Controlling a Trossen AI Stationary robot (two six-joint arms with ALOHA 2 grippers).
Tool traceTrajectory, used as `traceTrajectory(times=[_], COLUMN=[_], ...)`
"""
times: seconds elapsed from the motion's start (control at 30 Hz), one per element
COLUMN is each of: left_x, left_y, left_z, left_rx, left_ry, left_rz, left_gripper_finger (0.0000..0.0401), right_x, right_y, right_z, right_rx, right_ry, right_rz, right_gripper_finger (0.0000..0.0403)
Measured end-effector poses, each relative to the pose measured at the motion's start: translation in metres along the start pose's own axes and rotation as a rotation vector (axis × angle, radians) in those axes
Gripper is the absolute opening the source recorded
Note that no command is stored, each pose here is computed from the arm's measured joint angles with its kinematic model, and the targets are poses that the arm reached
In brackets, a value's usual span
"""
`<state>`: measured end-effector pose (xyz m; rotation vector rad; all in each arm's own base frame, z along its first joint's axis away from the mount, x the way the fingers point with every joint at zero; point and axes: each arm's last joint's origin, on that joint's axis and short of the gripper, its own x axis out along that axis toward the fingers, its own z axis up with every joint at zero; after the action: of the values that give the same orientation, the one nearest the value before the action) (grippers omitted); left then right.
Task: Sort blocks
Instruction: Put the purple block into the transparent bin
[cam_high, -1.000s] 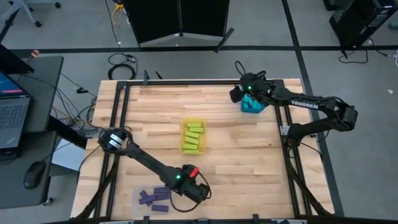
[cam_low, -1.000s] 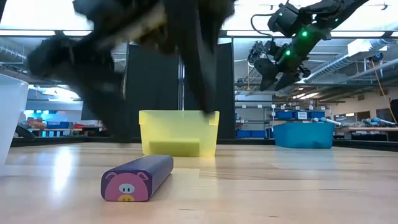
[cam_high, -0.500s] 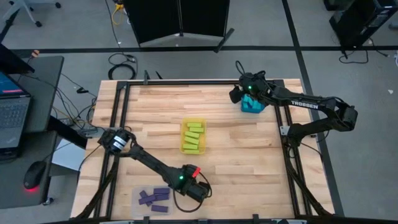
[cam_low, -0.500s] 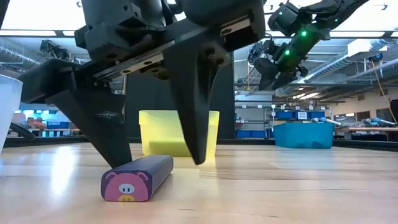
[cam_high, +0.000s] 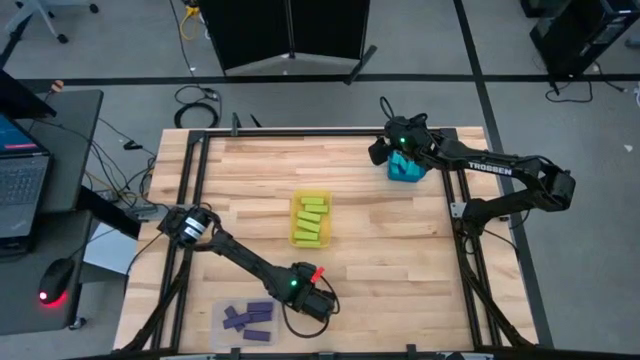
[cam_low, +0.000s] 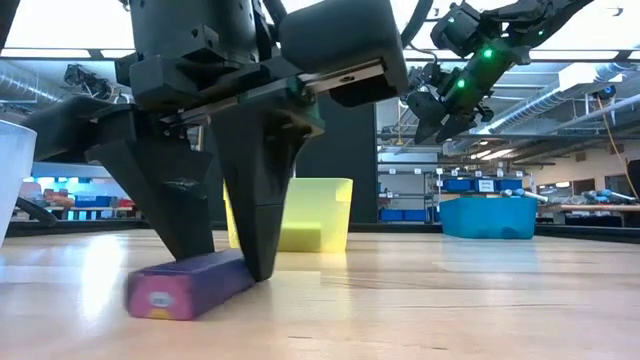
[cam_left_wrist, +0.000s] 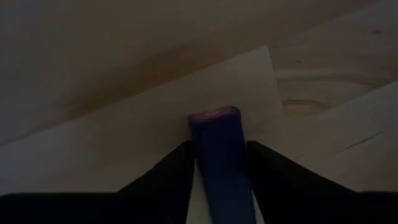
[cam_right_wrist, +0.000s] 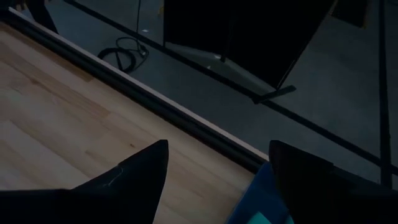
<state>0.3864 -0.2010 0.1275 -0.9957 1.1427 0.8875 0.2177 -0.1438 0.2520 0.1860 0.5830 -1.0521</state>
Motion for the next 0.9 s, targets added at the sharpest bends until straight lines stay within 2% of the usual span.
traceTrajectory(times=[0.23,0.47,0.57,0.7,0.9], left_x=[0.000,-0.006,-0.017,-0.037,-0.080], left_y=[0.002,-0.002,-0.005,-0.012,-0.029], left_z=[0.002,0.003,0.011,0.016,0.023], left_rx=[0.014,0.086,0.131,0.179,0.269], left_ry=[-0.040,-0.079,-0.183,-0.243,-0.319], left_rz=[0.016,0.030,0.077,0.119,0.060], left_gripper_finger=[0.0102,0.0101,0.0101,0.0101,0.0101], right_x=[0.000,0.000,0.000,0.000,0.000], right_y=[0.000,0.000,0.000,0.000,0.001], right_z=[0.000,0.000,0.000,0.000,-0.002], right_rx=[0.000,0.007,0.008,0.007,0.008], right_ry=[-0.001,0.000,0.000,0.001,0.018], right_rz=[0.000,0.000,0.000,0.000,0.009], right_gripper_finger=[0.0289,0.0285,0.0286,0.0285,0.0282])
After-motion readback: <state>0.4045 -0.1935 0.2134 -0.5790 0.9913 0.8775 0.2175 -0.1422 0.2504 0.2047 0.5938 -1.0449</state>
